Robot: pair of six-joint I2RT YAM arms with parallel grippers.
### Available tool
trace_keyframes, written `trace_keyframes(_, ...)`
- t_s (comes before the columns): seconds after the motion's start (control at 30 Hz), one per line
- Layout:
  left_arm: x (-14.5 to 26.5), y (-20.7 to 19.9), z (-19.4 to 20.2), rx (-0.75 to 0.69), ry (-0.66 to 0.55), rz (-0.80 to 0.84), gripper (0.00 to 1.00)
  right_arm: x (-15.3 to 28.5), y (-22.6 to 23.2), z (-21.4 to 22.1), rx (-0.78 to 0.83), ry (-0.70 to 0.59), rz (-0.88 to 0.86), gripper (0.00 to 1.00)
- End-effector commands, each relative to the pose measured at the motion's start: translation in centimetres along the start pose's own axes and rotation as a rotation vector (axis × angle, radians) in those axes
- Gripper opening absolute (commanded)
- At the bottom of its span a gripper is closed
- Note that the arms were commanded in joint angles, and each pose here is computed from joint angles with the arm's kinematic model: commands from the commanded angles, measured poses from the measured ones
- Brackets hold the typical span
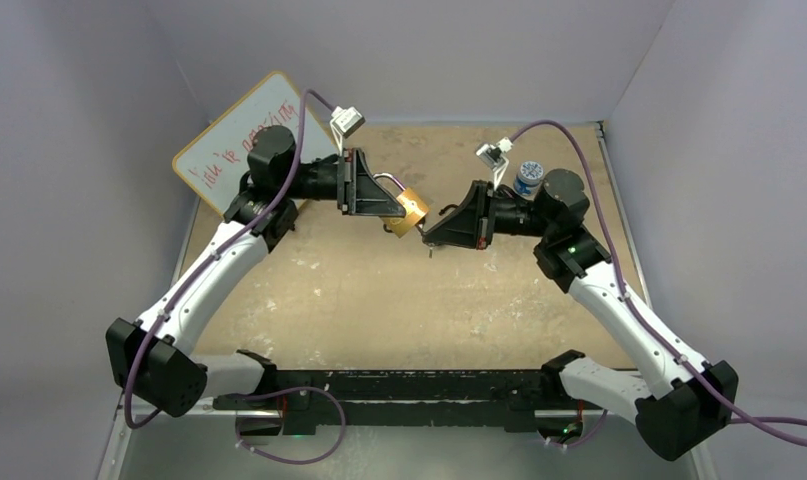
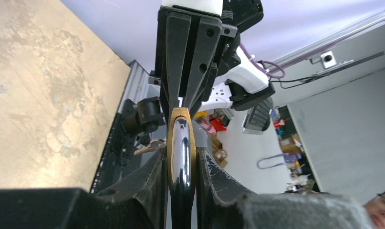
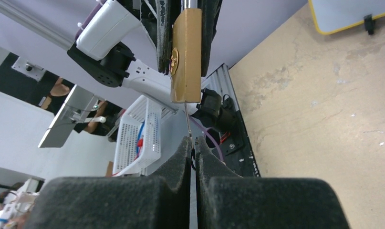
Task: Unlock with the key
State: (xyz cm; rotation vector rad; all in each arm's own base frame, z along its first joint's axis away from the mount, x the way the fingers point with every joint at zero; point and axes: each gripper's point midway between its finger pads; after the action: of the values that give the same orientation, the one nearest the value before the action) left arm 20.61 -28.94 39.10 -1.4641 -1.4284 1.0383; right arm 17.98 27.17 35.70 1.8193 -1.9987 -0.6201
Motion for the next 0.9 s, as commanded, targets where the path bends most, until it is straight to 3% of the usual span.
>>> trace_keyframes(0.0, 0.7, -2.0, 1.7, -0.166, 0.026, 0.018, 0.0, -0.3, 0.5, -2.5, 0.001, -0.037, 0.023, 0.0)
trace_keyframes(0.3, 0.7, -0.3, 1.9, -0.121, 0.021, -0.025, 0.0, -0.5, -1.5, -2.5, 0.009, -0.014, 0.124, 0.0)
trace_keyframes(0.6, 0.4, -1.5, 1.6, -0.097, 0.006, 0.036, 0.0, -1.5, -4.3, -3.5, 0.073, -0.156, 0.143, 0.0)
trace_keyframes(0.87, 0.5, -1.0, 2.0, -0.107, 0.019, 0.029, 0.0, -2.1, -2.9, -6.3, 0.095, -0.217, 0.086, 0.0)
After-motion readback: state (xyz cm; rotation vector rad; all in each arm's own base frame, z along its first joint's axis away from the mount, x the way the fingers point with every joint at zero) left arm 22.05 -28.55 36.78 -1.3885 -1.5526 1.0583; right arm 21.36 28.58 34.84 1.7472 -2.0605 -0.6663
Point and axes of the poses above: each gripper's point midway between its finger pads, its own x axis back along the fingers, its own y axis along the line the jaws close on, z = x × y, and after that the axes turned 13 degrees about x, right-handed
